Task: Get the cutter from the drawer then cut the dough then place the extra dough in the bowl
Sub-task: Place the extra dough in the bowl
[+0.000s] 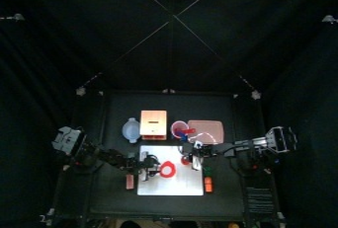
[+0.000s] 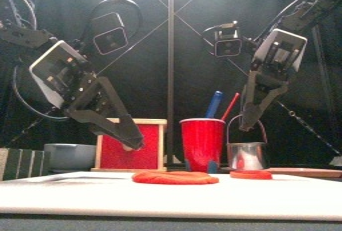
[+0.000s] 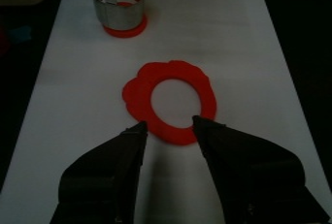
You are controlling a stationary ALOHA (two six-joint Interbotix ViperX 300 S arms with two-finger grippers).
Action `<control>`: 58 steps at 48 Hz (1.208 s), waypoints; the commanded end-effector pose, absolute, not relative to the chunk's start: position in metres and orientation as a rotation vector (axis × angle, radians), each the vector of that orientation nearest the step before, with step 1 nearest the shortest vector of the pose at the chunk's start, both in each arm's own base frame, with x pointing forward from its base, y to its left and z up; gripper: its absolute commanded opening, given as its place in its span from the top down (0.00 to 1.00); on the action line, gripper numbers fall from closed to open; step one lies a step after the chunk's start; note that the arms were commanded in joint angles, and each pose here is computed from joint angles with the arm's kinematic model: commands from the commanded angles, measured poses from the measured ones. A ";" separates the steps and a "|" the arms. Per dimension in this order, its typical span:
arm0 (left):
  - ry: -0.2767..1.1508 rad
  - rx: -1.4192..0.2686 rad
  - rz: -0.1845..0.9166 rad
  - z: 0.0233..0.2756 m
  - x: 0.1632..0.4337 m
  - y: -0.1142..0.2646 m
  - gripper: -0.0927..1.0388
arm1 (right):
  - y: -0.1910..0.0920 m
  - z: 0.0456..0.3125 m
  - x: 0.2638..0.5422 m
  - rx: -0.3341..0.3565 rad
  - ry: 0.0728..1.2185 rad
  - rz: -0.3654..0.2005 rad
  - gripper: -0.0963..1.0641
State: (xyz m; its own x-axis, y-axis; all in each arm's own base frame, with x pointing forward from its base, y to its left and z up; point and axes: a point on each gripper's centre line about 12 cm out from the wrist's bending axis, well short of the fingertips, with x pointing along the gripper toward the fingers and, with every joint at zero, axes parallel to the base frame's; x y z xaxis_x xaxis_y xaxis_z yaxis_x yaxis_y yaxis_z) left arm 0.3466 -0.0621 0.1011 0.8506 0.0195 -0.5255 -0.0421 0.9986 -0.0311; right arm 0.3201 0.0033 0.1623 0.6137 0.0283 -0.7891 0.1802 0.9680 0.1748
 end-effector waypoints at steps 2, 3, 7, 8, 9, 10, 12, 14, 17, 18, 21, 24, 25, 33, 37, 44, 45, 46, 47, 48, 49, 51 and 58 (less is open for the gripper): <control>0.530 -0.047 0.039 0.108 0.350 -0.059 0.19 | 0.004 0.171 0.324 0.271 0.877 -0.090 0.45; 0.530 -0.045 0.039 0.108 0.350 -0.059 0.19 | 0.004 0.170 0.323 0.275 0.880 -0.091 0.45; 0.532 -0.045 0.039 0.107 0.349 -0.059 0.19 | 0.002 0.167 0.323 0.277 0.884 -0.096 0.45; 0.535 -0.045 0.042 0.106 0.349 -0.058 0.19 | 0.002 0.167 0.324 0.281 0.884 -0.099 0.45; 0.533 -0.044 0.039 0.107 0.349 -0.059 0.19 | 0.001 0.167 0.324 0.282 0.885 -0.100 0.45; 0.536 -0.044 0.039 0.106 0.349 -0.059 0.19 | 0.001 0.166 0.324 0.285 0.886 -0.103 0.45; 0.535 -0.045 0.040 0.106 0.349 -0.059 0.19 | 0.000 0.165 0.324 0.296 0.889 -0.109 0.45; 0.536 -0.046 0.041 0.106 0.349 -0.059 0.19 | -0.001 0.163 0.325 0.304 0.893 -0.114 0.45; 0.538 -0.048 0.044 0.105 0.349 -0.058 0.19 | -0.001 0.159 0.325 0.309 0.907 -0.120 0.44; 0.538 -0.047 0.041 0.105 0.348 -0.059 0.19 | -0.002 0.158 0.326 0.310 0.909 -0.122 0.44; 0.538 -0.048 0.042 0.105 0.348 -0.059 0.19 | -0.004 0.155 0.326 0.314 0.917 -0.129 0.44; 0.538 -0.047 0.041 0.105 0.348 -0.059 0.19 | -0.004 0.154 0.327 0.312 0.920 -0.130 0.43; 0.538 -0.047 0.041 0.105 0.348 -0.059 0.19 | -0.004 0.154 0.327 0.310 0.920 -0.130 0.42; 0.535 -0.049 0.042 0.106 0.349 -0.059 0.19 | -0.004 0.153 0.326 0.308 0.928 -0.129 0.28; 0.532 -0.051 0.045 0.107 0.349 -0.058 0.19 | -0.004 0.152 0.325 0.313 0.930 -0.131 0.17; 0.527 -0.051 0.043 0.109 0.350 -0.058 0.19 | -0.004 0.158 0.327 0.310 0.912 -0.128 0.04; 0.525 -0.052 0.043 0.110 0.351 -0.059 0.19 | -0.004 0.159 0.327 0.312 0.909 -0.128 0.03; 0.523 -0.052 0.043 0.110 0.351 -0.059 0.19 | -0.004 0.161 0.328 0.312 0.903 -0.128 0.03; 0.520 -0.053 0.042 0.111 0.352 -0.059 0.20 | -0.004 0.163 0.328 0.314 0.899 -0.127 0.03; 0.519 -0.053 0.042 0.112 0.352 -0.059 0.19 | -0.004 0.165 0.328 0.310 0.893 -0.124 0.03; 0.516 -0.054 0.044 0.113 0.352 -0.058 0.19 | -0.004 0.167 0.328 0.312 0.888 -0.123 0.03; 0.508 -0.058 0.049 0.115 0.354 -0.056 0.19 | -0.003 0.172 0.328 0.309 0.875 -0.119 0.03; 0.486 -0.089 0.088 0.123 0.360 -0.047 0.17 | -0.001 0.190 0.327 0.314 0.824 -0.106 0.03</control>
